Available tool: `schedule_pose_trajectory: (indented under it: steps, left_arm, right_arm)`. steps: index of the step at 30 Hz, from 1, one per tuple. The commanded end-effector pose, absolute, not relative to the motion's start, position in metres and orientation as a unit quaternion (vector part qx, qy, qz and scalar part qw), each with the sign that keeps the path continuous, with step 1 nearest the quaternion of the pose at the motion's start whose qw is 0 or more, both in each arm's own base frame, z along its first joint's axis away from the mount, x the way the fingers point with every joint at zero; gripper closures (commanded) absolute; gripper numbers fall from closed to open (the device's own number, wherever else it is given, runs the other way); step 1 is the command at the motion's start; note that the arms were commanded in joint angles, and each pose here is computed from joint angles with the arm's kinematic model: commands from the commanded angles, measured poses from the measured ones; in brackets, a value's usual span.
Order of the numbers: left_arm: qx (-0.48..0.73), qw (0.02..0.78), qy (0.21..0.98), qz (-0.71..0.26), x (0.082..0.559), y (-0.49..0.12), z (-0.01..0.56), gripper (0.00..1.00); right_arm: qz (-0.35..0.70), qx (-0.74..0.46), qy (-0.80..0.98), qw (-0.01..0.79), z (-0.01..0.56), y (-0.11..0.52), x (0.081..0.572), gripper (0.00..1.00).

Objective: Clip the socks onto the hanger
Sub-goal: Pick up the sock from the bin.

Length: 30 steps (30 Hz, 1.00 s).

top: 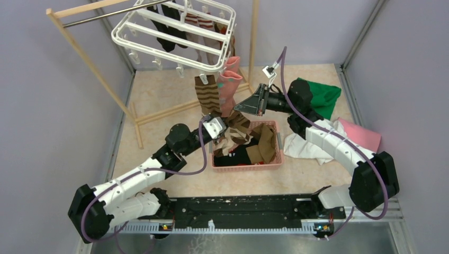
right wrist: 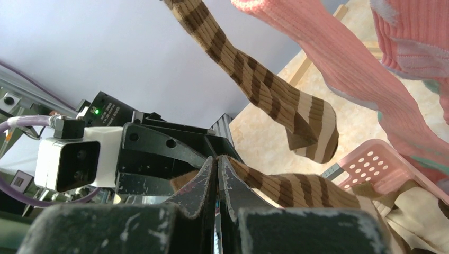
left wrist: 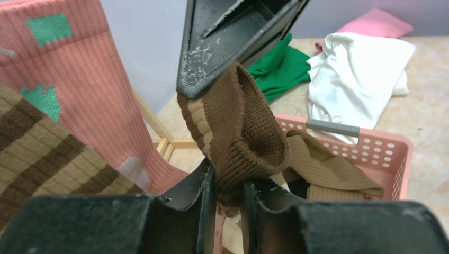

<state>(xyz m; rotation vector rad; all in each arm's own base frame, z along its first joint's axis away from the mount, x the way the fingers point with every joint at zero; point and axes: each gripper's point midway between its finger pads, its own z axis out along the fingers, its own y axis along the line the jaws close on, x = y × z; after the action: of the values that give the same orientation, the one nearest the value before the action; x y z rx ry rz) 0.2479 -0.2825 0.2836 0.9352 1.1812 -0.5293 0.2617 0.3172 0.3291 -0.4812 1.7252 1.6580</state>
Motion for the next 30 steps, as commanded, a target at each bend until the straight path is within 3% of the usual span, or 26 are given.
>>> schedule_pose_trajectory:
  steps: [1,5,13,18,23,30]
  left_arm:
    - [0.394,0.725,0.507,-0.247,0.248,-0.283,0.319,0.83]
    - [0.364,0.710,0.535,-0.277,0.241,-0.276,0.317,0.93]
    - [0.364,0.663,0.546,-0.360,0.195,-0.259,0.322,0.88]
    - [0.420,0.592,0.522,-0.448,0.152,-0.262,0.321,0.82]
    - [0.469,0.545,0.509,-0.472,0.141,-0.256,0.327,0.83]
    - [0.491,0.517,0.487,-0.505,0.150,-0.255,0.335,0.85]
  right_arm:
    - [0.646,-0.196,0.639,0.369,0.356,0.318,0.262,1.00]
    - [0.644,-0.201,0.637,0.373,0.355,0.315,0.261,0.97]
    - [0.615,-0.359,0.536,0.453,0.369,0.301,0.235,0.55]
    - [0.502,-0.550,0.365,0.559,0.364,0.289,0.209,0.32]
    - [0.486,-0.630,0.263,0.546,0.368,0.294,0.188,0.30]
    - [0.523,-0.639,0.239,0.510,0.368,0.318,0.153,0.34]
